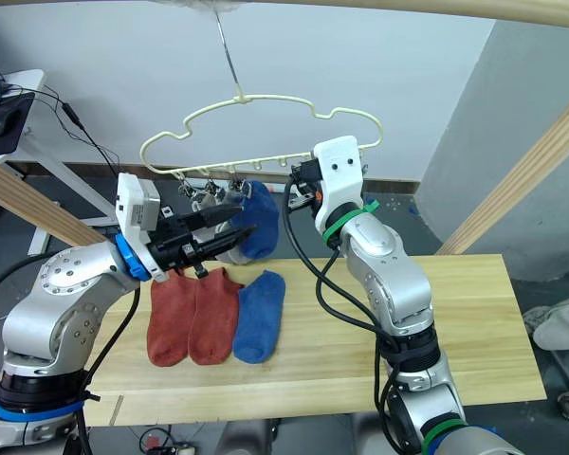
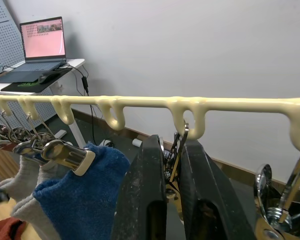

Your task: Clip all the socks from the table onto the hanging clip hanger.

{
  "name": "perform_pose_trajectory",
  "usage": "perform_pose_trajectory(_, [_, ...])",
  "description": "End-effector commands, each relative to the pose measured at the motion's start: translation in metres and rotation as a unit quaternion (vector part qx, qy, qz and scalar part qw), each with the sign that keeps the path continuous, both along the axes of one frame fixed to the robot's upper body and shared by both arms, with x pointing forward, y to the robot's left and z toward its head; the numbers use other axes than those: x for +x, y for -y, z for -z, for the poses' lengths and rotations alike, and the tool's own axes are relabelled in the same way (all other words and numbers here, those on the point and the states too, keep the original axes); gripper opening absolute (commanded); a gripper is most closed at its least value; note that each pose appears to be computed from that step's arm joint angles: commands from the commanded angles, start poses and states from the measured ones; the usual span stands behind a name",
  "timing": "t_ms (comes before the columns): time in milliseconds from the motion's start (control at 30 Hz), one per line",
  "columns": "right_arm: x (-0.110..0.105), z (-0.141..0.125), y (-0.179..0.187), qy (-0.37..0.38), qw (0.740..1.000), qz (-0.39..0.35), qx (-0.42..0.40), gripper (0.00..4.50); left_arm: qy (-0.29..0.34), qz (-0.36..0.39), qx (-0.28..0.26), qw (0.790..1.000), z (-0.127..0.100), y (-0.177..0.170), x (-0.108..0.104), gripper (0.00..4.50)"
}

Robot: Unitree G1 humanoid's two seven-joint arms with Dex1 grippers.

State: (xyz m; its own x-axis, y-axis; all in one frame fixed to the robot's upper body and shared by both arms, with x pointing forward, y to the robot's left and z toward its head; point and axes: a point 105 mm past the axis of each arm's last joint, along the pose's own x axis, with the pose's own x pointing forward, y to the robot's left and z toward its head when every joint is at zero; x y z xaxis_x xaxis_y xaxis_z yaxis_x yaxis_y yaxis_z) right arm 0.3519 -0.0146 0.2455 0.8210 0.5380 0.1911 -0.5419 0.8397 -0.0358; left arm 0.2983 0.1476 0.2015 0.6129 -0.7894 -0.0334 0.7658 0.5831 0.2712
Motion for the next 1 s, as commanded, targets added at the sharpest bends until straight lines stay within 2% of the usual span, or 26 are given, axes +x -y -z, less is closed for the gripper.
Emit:
perform_pose_trajectory(33, [-0.005, -0.016, 0.0, 0.028, 0.999, -0.007, 0.018, 0.03, -0.009, -0.006, 0.049, 0.999, 0.026, -0.003, -0.008, 2.4])
perform_pose_trajectory(200, [-0.005, -0.016, 0.002, 0.029, 0.999, -0.005, 0.016, 0.03, -0.047, -0.025, 0.092, 0.994, 0.083, -0.006, -0.015, 3.82])
perform_pose_trajectory(267, [-0.005, -0.016, 0.002, 0.029, 0.999, -0.005, 0.015, 0.03, -0.058, -0.041, 0.087, 0.994, 0.098, -0.005, -0.011, 4.37])
perform_pose_trajectory(500, [-0.008, -0.016, 0.002, 0.026, 1.0, -0.007, 0.009, 0.03, -0.099, -0.139, 0.059, 0.983, 0.136, -0.009, 0.021, 4.4])
perform_pose_trajectory(633, [-0.008, -0.015, 0.003, 0.024, 1.0, -0.005, 0.009, 0.03, -0.126, -0.145, 0.057, 0.98, 0.152, -0.009, 0.027, 4.4])
perform_pose_trajectory(733, [-0.008, -0.015, 0.002, 0.023, 1.0, -0.006, 0.009, 0.03, -0.14, -0.129, 0.06, 0.98, 0.16, -0.004, 0.026, 3.81])
perform_pose_trajectory(1000, [-0.009, -0.014, 0.002, 0.023, 1.0, -0.003, 0.011, 0.03, -0.152, -0.13, 0.077, 0.977, 0.169, -0.008, 0.024, 1.26])
